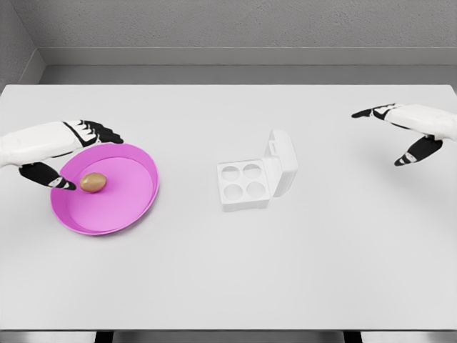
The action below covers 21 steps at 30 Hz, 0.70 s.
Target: Pack egg into the box and close the box lid
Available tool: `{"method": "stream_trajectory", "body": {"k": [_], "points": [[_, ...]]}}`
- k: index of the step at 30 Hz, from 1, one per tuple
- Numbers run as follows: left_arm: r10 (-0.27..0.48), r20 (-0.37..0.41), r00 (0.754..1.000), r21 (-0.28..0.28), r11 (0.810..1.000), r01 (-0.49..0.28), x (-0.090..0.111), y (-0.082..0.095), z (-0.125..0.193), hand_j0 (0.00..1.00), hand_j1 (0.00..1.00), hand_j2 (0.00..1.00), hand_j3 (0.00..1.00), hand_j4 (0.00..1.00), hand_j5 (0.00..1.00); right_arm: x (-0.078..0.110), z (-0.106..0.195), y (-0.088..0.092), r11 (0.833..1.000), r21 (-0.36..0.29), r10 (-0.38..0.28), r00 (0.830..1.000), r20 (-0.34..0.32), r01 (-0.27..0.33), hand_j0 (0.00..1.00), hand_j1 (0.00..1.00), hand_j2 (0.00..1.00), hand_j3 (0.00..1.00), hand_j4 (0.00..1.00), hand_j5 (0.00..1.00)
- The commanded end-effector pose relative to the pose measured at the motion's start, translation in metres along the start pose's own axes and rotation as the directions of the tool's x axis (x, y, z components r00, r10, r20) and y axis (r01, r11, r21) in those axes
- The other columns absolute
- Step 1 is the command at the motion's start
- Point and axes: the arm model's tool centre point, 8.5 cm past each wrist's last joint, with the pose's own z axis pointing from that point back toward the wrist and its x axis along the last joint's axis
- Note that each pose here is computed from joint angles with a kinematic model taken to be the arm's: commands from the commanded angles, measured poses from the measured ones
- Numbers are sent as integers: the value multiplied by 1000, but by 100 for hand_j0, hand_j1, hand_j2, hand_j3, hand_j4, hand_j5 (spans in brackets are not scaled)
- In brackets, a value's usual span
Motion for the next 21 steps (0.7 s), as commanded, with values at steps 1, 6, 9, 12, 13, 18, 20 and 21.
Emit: {"method": "stream_trajectory", "body": {"k": [1,6,9,12,13,18,20,21], "points": [[2,0,1000,-6,1000,-2,0,-3,-3,100,100,100,100,100,100,0,-2,3,1000,7,-5,1000,-3,5,100,100,100,100,100,100],[-36,-49,998,-60,998,33,-8,-13,-2,100,100,100,100,100,100,3,-1,-5,1000,-8,10,1000,5,-10,100,100,100,100,100,100],[-19,-59,998,-69,997,15,-12,-20,-2,100,100,100,100,100,100,3,1,-4,1000,3,22,1000,6,-22,100,100,100,100,100,100],[-16,-37,999,-73,997,14,-7,-29,-17,100,100,100,100,100,100,13,1,-2,994,5,105,986,129,-107,100,100,100,100,100,100],[-18,-36,999,-72,997,15,-6,-29,-17,100,100,100,100,100,100,15,4,1,990,7,137,976,172,-140,100,100,100,100,100,100],[-33,-40,999,-72,997,30,-6,-26,-16,100,100,100,100,100,100,12,7,7,987,28,152,970,191,-161,100,100,100,100,100,100],[-54,-57,997,-89,995,49,-9,-27,-16,100,100,100,100,100,100,12,10,2,985,21,162,969,186,-169,100,100,100,100,100,100],[-90,-73,993,-108,991,82,-10,-26,-16,100,100,100,100,100,100,13,11,-1,985,16,169,968,187,-175,100,100,100,100,100,100]]}}
